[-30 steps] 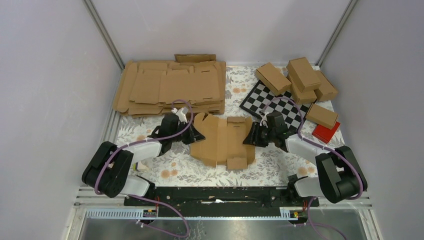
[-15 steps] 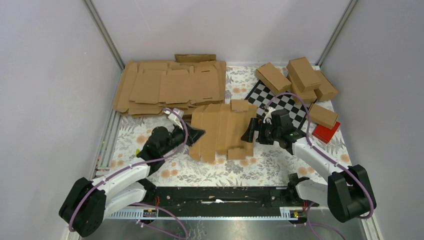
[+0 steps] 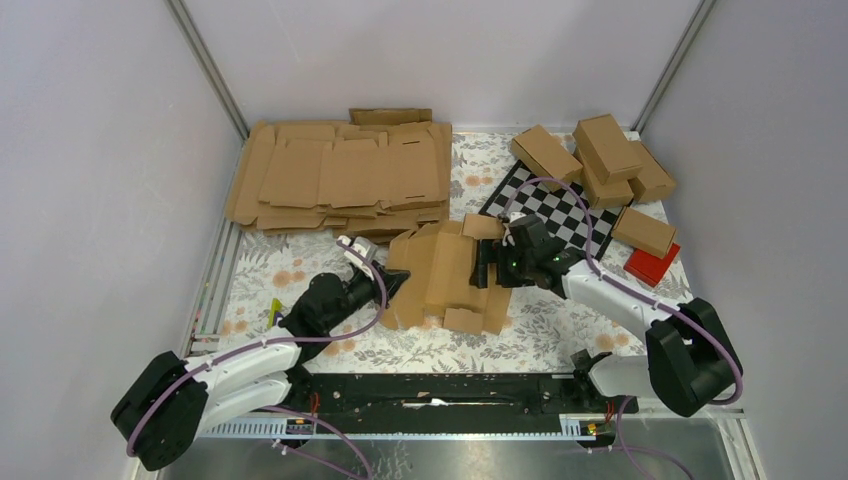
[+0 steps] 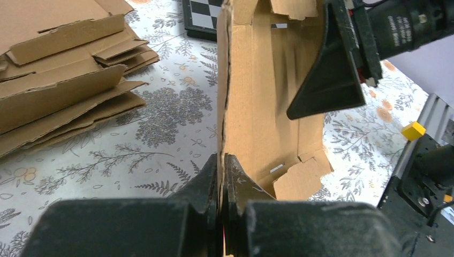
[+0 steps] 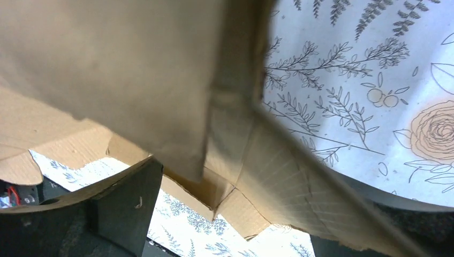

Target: Fold the paper box

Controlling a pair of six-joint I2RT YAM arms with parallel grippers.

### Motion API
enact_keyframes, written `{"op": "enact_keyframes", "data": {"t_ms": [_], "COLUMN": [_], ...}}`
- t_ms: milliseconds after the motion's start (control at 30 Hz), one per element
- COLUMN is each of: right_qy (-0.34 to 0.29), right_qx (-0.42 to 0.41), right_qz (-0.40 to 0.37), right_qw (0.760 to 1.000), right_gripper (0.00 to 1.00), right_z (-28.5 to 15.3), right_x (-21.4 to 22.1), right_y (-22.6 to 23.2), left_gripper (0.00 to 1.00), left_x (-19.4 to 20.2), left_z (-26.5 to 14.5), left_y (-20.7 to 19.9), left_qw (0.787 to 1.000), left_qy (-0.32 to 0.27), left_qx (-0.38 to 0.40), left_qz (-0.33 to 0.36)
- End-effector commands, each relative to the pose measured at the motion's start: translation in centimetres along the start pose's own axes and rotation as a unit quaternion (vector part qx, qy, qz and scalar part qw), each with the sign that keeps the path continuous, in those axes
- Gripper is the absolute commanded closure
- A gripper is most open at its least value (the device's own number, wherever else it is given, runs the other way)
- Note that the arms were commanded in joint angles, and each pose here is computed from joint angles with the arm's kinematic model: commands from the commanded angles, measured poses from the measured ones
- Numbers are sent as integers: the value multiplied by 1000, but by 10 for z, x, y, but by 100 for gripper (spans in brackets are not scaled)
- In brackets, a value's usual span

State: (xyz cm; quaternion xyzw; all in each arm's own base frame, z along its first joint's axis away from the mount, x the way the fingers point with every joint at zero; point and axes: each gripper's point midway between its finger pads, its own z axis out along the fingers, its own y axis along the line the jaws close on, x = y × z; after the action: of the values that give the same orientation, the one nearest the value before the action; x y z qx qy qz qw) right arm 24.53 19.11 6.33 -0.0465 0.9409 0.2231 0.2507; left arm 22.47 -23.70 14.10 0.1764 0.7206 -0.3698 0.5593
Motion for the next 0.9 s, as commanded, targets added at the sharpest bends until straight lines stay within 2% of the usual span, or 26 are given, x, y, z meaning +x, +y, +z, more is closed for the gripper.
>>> {"op": "enact_keyframes", "data": {"t_ms": [0, 233, 500, 667, 867], "right_qy": [1, 11, 13, 40, 38], "right_qx": [33, 96, 115, 54, -5], "right_qz": [-19, -28, -37, -32, -44], "right_qw": [999, 995, 993, 997, 998], "right_gripper": [1, 0, 0, 0, 0], "right_z": [2, 15, 17, 21, 12], "right_x": [4, 29, 46, 55, 57], "right_y": [-1, -32, -36, -11, 13], "left_gripper": [100, 100, 100, 100, 100], "left_x": [-27, -22, -23, -24, -22], "left_z": [1, 3, 4, 3, 4], "left_y": [0, 8, 16, 19, 27], "left_qw": [998, 998, 997, 996, 995], "left_qy": [-63, -60, -68, -71, -66], "left_qx": [-4, -23, -45, -53, -78], "left_qz": [27, 24, 9, 10, -2]}}
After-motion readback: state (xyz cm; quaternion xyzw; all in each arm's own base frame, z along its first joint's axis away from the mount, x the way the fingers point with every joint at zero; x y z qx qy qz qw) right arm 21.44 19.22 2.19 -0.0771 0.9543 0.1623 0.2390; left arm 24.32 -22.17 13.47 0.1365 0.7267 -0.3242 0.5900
